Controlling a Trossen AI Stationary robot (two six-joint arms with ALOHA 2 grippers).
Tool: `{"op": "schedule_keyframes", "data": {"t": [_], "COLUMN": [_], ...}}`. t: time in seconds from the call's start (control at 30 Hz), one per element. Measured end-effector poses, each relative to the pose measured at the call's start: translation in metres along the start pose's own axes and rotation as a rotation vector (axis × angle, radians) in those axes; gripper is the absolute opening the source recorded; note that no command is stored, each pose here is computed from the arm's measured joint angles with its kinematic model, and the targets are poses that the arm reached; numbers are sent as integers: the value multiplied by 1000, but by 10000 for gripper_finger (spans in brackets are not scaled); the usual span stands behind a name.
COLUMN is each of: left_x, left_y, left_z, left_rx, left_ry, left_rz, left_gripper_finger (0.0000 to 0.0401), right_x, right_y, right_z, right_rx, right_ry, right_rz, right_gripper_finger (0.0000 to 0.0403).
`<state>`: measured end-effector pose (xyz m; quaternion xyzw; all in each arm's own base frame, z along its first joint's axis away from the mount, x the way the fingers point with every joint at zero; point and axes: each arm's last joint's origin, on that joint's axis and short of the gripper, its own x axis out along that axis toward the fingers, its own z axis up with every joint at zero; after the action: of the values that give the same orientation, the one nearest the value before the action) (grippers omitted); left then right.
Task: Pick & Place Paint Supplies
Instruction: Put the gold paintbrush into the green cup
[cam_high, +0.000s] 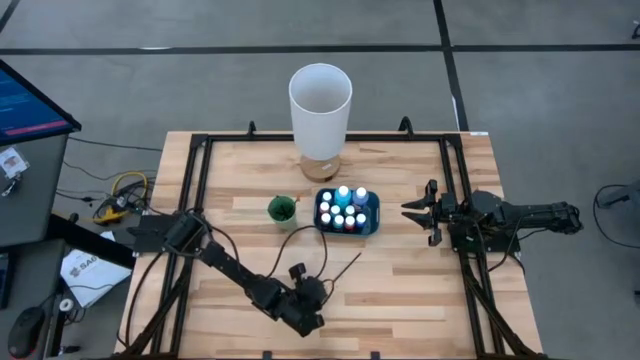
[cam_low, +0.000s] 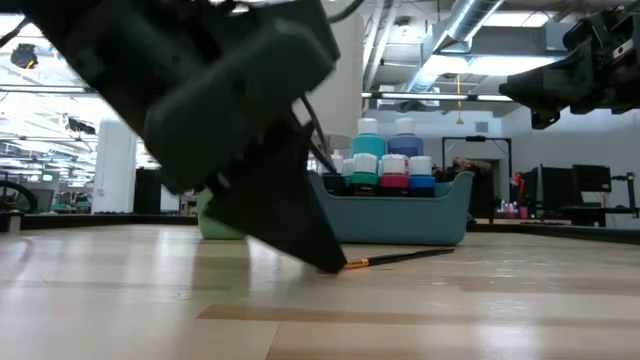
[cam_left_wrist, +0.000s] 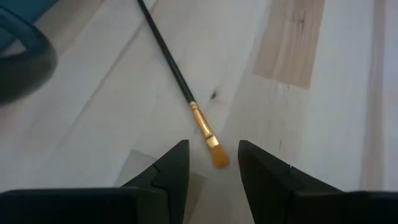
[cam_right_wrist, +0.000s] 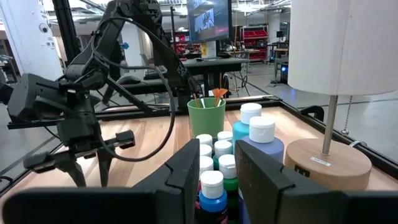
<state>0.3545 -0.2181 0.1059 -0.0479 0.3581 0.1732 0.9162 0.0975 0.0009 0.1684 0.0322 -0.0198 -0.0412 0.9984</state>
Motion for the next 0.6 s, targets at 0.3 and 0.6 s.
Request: {"op": "schedule_keyframes", "data": {"t": [0.3,0.6], "left_x": [8,8], "left_y": [-2,-2], "left_z": [-8,-12], "left_rx": [-42,-33], "left_ry": [-7,37], "left_rz": [26,9], "left_gripper_finger": [113,6], "right_x": [0,0], "right_y": [0,0], "right_z": [0,0], "right_rx": [0,0], "right_ry": [0,0], "right_rz": [0,0], "right_gripper_finger": [98,98]}}
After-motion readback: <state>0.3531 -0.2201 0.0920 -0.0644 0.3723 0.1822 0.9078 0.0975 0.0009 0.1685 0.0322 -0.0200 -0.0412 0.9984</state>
